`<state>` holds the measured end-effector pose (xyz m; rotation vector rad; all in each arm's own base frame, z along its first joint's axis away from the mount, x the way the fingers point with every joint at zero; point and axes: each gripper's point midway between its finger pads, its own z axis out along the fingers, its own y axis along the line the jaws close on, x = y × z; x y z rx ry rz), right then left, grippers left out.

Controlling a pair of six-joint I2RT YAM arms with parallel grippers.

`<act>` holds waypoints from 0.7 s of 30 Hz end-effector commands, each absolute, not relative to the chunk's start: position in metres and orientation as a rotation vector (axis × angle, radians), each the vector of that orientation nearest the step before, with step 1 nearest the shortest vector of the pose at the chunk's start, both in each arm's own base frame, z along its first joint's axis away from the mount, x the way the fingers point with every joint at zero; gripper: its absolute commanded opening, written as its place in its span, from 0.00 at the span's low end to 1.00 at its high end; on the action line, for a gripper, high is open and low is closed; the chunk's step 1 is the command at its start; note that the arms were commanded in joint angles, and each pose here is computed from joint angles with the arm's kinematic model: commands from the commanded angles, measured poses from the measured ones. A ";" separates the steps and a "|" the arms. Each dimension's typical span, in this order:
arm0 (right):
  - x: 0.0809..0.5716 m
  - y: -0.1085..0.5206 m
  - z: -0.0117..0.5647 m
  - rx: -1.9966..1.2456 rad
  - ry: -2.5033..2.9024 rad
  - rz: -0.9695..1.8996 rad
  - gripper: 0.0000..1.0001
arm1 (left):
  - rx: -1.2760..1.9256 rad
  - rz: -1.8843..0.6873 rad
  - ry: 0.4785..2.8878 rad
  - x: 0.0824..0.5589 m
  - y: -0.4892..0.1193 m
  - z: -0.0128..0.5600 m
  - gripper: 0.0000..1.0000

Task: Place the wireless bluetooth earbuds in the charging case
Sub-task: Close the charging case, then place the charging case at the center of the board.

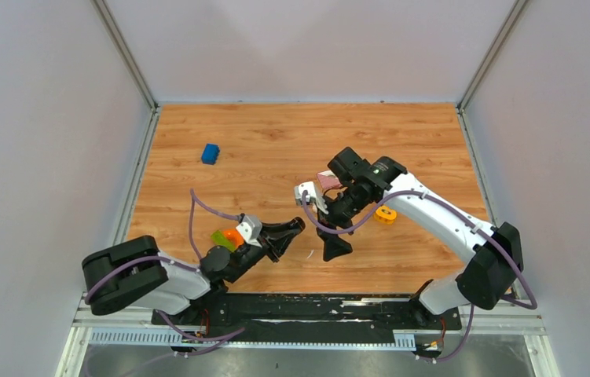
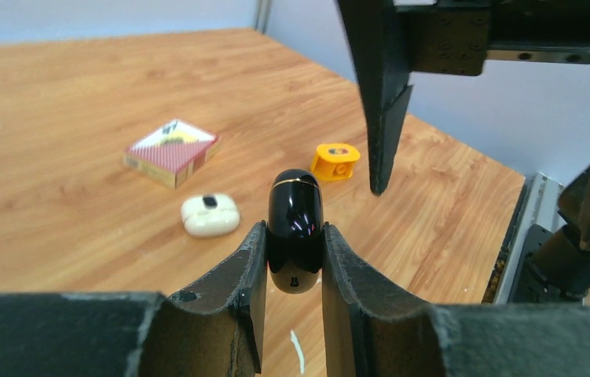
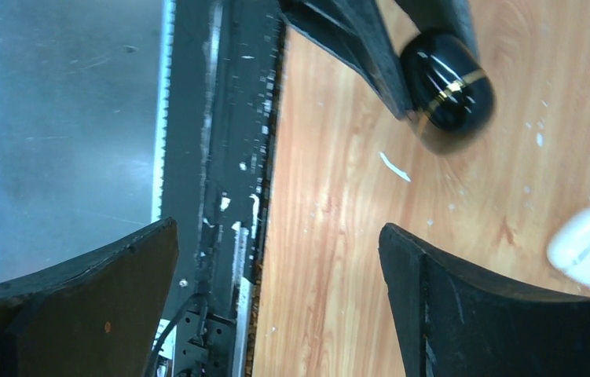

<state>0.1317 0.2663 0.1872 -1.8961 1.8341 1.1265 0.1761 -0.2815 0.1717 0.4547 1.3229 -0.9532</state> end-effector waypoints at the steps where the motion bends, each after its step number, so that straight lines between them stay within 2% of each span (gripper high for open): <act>1: 0.180 0.262 0.182 -1.697 1.940 0.918 0.99 | 0.198 -0.981 1.504 0.197 -0.277 0.146 0.00; 3: 0.206 0.256 0.181 -1.557 1.986 0.852 0.99 | 0.103 -0.998 1.587 0.202 -0.279 0.127 0.03; 6: 0.246 0.240 0.186 -1.325 2.016 0.695 0.99 | -0.068 -1.048 1.651 0.207 -0.276 0.105 0.12; 10: 0.268 0.228 0.205 -1.172 1.923 0.545 0.99 | -0.237 -1.105 1.751 0.212 -0.286 0.075 0.22; 11: 0.269 0.225 0.206 -1.149 1.910 0.523 0.99 | -0.263 -1.119 1.768 0.212 -0.289 0.070 0.28; 14: 0.273 0.218 0.216 -1.062 1.908 0.483 0.99 | -0.288 -1.124 1.794 0.212 -0.292 0.061 0.60; 15: 0.275 0.216 0.217 -1.028 1.923 0.469 0.99 | -0.290 -1.119 1.795 0.212 -0.291 0.060 0.85; 16: 0.277 0.213 0.218 -0.995 1.935 0.452 0.99 | -0.289 -1.113 1.794 0.212 -0.289 0.060 0.98; 21: 0.283 0.197 0.221 -0.905 1.923 0.362 1.00 | -0.276 -1.030 1.754 0.212 -0.264 0.071 1.00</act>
